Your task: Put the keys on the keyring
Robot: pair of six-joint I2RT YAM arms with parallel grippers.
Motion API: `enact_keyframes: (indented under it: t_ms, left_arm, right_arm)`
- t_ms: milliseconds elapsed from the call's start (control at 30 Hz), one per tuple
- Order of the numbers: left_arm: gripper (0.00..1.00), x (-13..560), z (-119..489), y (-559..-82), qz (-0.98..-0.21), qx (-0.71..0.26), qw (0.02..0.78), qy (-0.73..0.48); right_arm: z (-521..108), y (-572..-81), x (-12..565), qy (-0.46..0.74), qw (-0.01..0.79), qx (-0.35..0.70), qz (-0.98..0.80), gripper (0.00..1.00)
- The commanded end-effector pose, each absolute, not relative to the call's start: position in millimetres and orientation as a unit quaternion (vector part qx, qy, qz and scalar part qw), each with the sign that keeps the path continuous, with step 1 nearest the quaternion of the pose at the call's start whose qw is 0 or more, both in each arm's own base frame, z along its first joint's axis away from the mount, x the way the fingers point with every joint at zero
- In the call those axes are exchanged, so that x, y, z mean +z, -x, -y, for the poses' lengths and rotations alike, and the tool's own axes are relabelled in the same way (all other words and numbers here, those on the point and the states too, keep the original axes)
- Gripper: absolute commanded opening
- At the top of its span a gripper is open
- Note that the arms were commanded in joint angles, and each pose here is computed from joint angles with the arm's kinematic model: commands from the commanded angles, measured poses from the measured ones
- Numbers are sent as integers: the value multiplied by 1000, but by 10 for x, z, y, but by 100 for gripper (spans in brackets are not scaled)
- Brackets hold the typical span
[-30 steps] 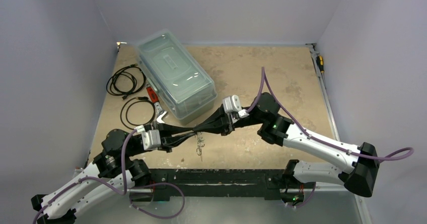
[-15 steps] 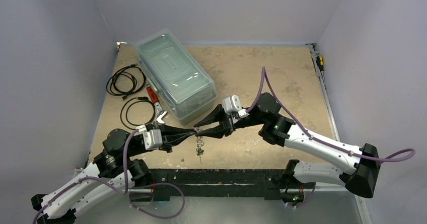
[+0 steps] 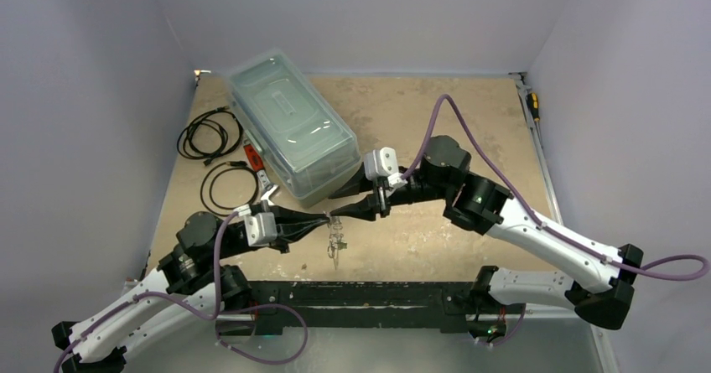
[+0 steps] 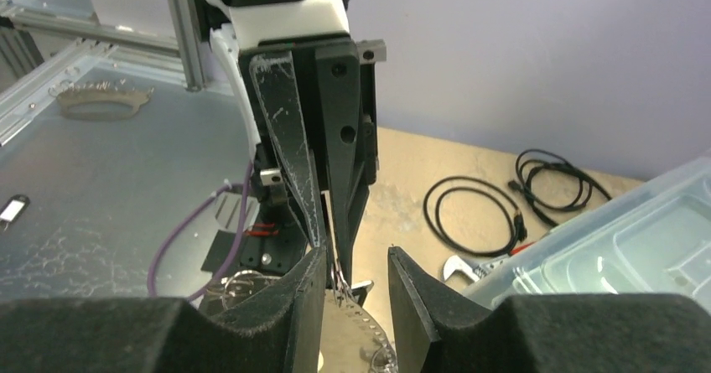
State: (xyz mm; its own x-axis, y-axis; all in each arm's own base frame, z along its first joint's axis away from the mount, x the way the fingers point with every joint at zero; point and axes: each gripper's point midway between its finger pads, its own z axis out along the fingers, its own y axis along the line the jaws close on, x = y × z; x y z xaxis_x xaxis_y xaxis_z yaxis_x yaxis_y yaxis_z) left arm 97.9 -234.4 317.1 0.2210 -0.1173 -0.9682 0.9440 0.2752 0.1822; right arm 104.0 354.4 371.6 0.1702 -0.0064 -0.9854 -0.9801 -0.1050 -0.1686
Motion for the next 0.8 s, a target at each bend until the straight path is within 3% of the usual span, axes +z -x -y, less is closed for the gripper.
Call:
enact_keyframes:
  t_ms: [0, 567, 767]
  left_arm:
    - [0, 3375, 2318, -987, -451, -411, 666, -428]
    - [0, 3359, 2314, -1014, -458, -406, 666, -426]
    - [0, 3360, 2305, -1016, -458, -405, 667, -425]
  right_arm:
    - [-3500, -1079, 3645, 586, 495, 449, -458, 36]
    - [-3592, -1076, 3486, 617, 445, 445, -473, 30]
    - [-3615, -1081, 3474, 619, 444, 444, -471, 22]
